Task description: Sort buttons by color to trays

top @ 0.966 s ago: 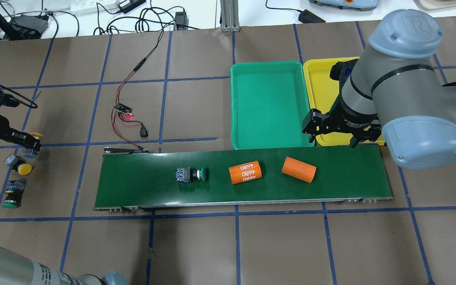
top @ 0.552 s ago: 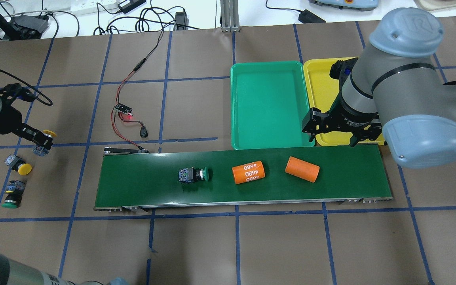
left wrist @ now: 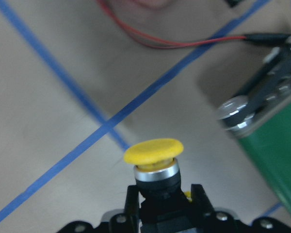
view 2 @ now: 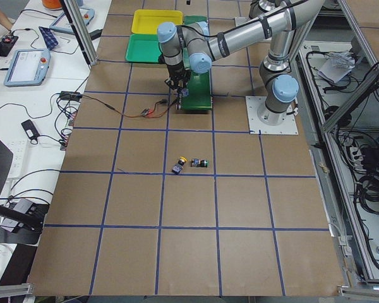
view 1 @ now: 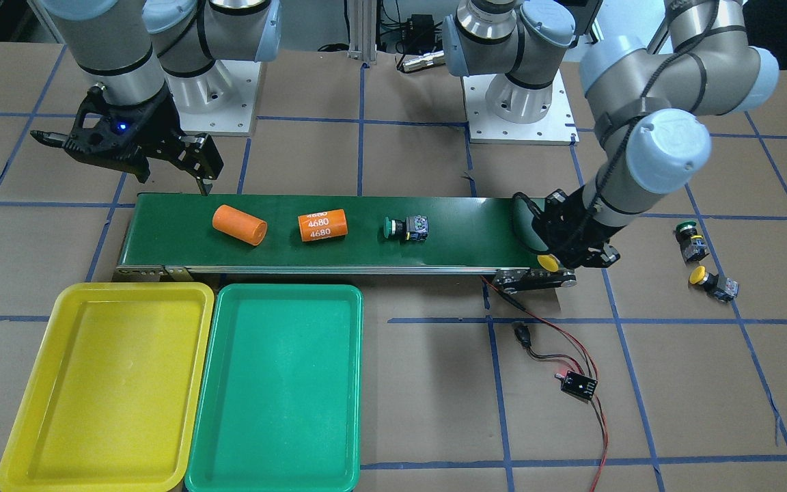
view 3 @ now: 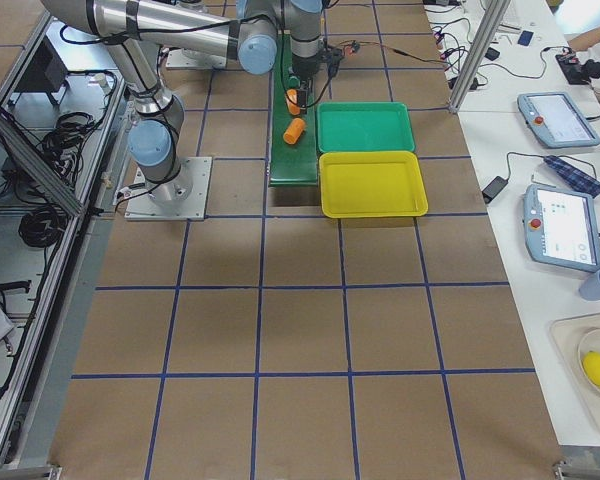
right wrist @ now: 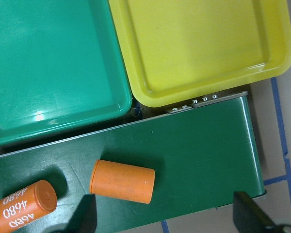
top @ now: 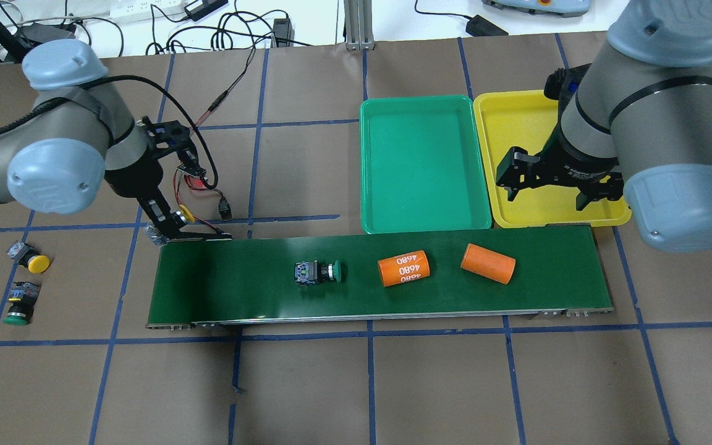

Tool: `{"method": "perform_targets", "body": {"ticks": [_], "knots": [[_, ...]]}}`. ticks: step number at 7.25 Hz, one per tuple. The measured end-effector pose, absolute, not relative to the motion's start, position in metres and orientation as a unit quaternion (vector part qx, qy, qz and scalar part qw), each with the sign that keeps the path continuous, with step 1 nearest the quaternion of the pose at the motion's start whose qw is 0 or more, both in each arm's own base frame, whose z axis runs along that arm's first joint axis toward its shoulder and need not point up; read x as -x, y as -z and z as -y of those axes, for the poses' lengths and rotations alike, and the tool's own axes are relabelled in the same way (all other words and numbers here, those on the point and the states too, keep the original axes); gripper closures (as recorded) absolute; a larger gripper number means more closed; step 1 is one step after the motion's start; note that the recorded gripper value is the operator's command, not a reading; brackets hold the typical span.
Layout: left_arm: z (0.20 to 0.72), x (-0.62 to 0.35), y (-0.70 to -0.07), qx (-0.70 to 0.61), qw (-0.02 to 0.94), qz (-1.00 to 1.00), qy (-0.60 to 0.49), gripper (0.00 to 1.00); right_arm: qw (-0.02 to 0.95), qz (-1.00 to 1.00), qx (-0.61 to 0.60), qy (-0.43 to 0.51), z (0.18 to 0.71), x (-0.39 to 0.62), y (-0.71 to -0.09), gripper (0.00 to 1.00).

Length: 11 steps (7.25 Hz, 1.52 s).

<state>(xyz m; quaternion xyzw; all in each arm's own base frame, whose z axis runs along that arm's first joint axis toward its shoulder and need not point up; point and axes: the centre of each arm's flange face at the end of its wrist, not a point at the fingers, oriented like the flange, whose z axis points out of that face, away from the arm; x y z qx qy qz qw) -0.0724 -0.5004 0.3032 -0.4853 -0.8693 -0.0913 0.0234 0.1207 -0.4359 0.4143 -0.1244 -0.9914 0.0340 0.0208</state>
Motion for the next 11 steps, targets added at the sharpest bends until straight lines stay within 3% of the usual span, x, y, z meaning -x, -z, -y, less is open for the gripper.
{"method": "perform_targets", "body": {"ticks": [3,4,5,8,11], "knots": [[0.461,0.124,-0.290,0.609,0.036,0.786,0.095,0.81,0.021,0.958,0.283,-0.031,0.418,-0.120,-0.425,0.00],[0.454,0.131,-0.283,0.629,0.039,0.770,0.096,0.44,0.020,0.945,0.325,-0.026,0.414,-0.121,-0.425,0.00],[0.450,0.142,-0.275,0.643,0.038,0.759,0.095,0.14,0.017,0.936,0.350,-0.027,0.410,-0.122,-0.428,0.00],[0.450,0.165,-0.272,0.662,0.016,0.746,0.076,0.07,0.012,0.905,0.423,-0.034,0.407,-0.123,-0.432,0.00],[0.471,0.095,-0.292,0.602,0.015,0.797,0.050,0.00,0.010,0.881,0.472,-0.033,0.407,-0.124,-0.430,0.00]]}}
